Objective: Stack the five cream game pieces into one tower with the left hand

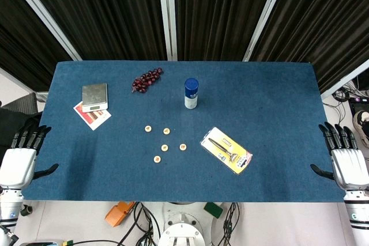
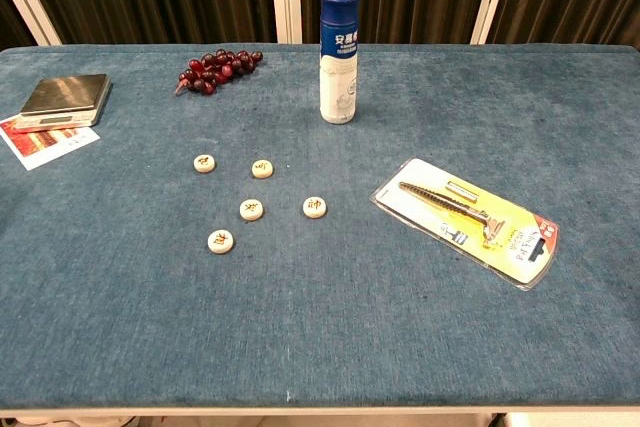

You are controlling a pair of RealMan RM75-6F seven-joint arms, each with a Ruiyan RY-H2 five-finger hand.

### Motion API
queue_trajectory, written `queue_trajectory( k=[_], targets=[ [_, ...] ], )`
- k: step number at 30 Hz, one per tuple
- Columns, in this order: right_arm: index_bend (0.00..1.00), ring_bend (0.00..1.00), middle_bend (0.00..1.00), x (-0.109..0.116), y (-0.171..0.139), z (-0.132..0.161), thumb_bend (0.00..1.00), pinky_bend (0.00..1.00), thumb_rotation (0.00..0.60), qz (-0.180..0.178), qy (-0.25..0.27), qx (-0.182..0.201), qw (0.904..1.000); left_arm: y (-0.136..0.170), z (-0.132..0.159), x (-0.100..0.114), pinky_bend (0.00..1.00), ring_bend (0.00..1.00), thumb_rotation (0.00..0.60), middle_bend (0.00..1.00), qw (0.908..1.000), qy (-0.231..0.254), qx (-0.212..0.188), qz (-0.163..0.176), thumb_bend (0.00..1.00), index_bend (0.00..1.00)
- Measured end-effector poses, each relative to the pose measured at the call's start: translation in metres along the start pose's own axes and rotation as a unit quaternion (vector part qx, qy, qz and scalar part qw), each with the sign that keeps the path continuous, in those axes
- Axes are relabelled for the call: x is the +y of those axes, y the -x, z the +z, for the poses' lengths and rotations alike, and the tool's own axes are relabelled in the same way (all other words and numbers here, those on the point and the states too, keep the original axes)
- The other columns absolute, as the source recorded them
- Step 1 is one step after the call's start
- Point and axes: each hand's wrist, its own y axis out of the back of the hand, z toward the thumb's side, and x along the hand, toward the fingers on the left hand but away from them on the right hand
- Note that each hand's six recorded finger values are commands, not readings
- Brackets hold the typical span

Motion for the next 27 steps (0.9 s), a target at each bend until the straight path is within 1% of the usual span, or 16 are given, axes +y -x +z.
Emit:
queue_trajectory(
  k=[3,5,8,10,14,17,20,21,25,27],
  targets=[
    [0.0,0.0,0.1,0.0,0.0,0.0,0.17,0.06,0.6,0.0,0.0,0.0,1.0,0.001,0.003,-0.004,0.01,0.04,0.6,0.12,1.0,-0.001,-0.005,-0.007,0.09,0.14],
    [0.0,0.0,0.1,0.001,-0.001,-0.001,0.17,0.06,0.6,-0.002,0.0,0.001,1.0,0.0,0.006,-0.006,0.01,0.06,0.6,0.14,0.9999,-0.004,-0.012,-0.01,0.09,0.17],
    [0.0,0.0,0.1,0.003,-0.002,-0.001,0.17,0.06,0.6,-0.008,0.0,0.002,1.0,-0.005,0.015,-0.005,0.01,0.09,0.6,0.17,0.9996,-0.004,-0.028,-0.005,0.09,0.24],
    [0.0,0.0,0.1,0.006,-0.003,-0.001,0.17,0.06,0.6,-0.013,0.0,0.003,0.9999,-0.01,0.026,-0.005,0.02,0.09,0.6,0.18,0.9989,0.0,-0.047,-0.002,0.1,0.27],
    [0.0,0.0,0.1,0.011,-0.006,-0.004,0.17,0.06,0.6,-0.023,-0.001,0.002,0.9997,-0.024,0.055,-0.006,0.09,0.13,0.6,0.21,0.995,0.01,-0.099,-0.005,0.18,0.34],
    [0.0,0.0,0.1,0.014,-0.008,-0.006,0.17,0.06,0.6,-0.029,0.0,-0.001,0.9996,-0.034,0.081,-0.011,0.1,0.13,0.6,0.21,0.9892,0.017,-0.144,-0.017,0.2,0.34],
    [0.0,0.0,0.1,0.017,-0.011,-0.01,0.17,0.06,0.6,-0.033,0.002,-0.006,0.9994,-0.044,0.11,-0.02,0.1,0.14,0.6,0.21,0.9806,0.021,-0.191,-0.036,0.2,0.34],
    [0.0,0.0,0.1,0.017,-0.012,-0.011,0.17,0.06,0.6,-0.034,0.003,-0.007,0.9994,-0.047,0.122,-0.025,0.1,0.14,0.6,0.21,0.9763,0.021,-0.21,-0.045,0.2,0.34],
    [0.0,0.0,0.1,0.02,-0.015,-0.016,0.17,0.06,0.6,-0.038,0.005,-0.013,0.9992,-0.055,0.163,-0.044,0.09,0.13,0.6,0.21,0.9606,0.021,-0.266,-0.077,0.2,0.35],
    [0.0,0.0,0.1,0.019,-0.016,-0.017,0.17,0.06,0.6,-0.038,0.005,-0.014,0.9992,-0.057,0.185,-0.056,0.07,0.11,0.6,0.21,0.9516,0.023,-0.291,-0.095,0.2,0.35]
  ],
)
